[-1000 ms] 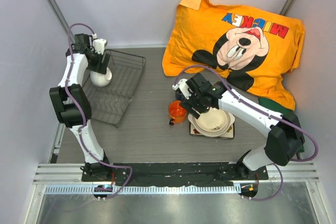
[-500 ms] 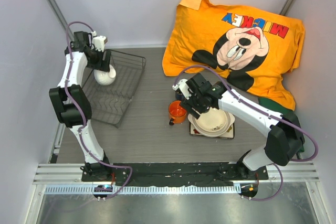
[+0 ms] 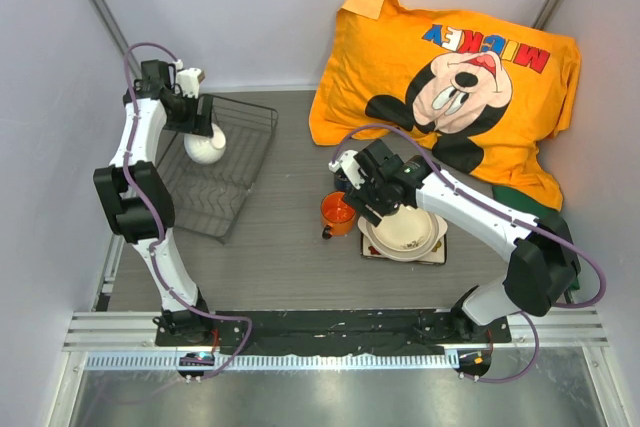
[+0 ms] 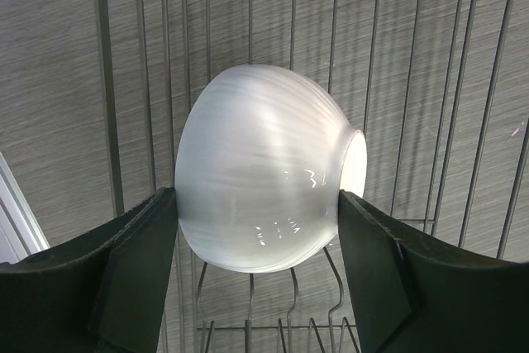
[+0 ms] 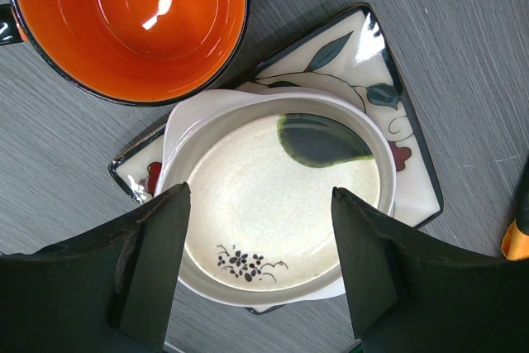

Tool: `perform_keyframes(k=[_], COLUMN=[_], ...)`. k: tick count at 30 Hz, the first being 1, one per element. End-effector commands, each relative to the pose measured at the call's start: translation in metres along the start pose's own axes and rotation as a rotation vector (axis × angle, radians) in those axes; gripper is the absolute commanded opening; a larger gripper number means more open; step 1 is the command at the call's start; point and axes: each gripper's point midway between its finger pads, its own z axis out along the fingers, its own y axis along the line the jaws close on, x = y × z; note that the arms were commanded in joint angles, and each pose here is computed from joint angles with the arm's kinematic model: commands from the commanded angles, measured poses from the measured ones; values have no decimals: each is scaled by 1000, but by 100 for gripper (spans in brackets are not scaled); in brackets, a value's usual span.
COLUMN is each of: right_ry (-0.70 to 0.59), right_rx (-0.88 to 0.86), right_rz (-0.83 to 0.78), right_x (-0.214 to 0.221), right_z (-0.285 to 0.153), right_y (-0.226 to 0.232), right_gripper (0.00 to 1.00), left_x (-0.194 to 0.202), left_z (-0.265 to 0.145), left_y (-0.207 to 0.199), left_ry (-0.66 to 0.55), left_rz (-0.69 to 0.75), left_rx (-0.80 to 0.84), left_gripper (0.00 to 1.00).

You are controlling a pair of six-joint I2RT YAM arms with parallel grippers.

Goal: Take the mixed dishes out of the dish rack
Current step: Adjust the bowl in the dish rack.

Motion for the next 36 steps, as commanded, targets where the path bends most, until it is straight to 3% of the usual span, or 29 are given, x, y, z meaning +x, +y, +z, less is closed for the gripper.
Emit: perform_keyframes(k=[1,20,36], right_ry=[-37,-26,-18], right_rx=[27,21,18], right_rz=[3,4,10], right_x=[-12,-8,-5], right_z=[-2,1,5], right_y=[-7,-5,-6], right_gripper=[73,73,73], left_x=[-43,-49,-71], left_z=[-40,-34,-60], left_y=[-4,-16,-24], left_ry=[-143,-127,-227], left_rz=[51,251,373], left_rx=[-39,-312,-546], left_gripper=[0,0,0])
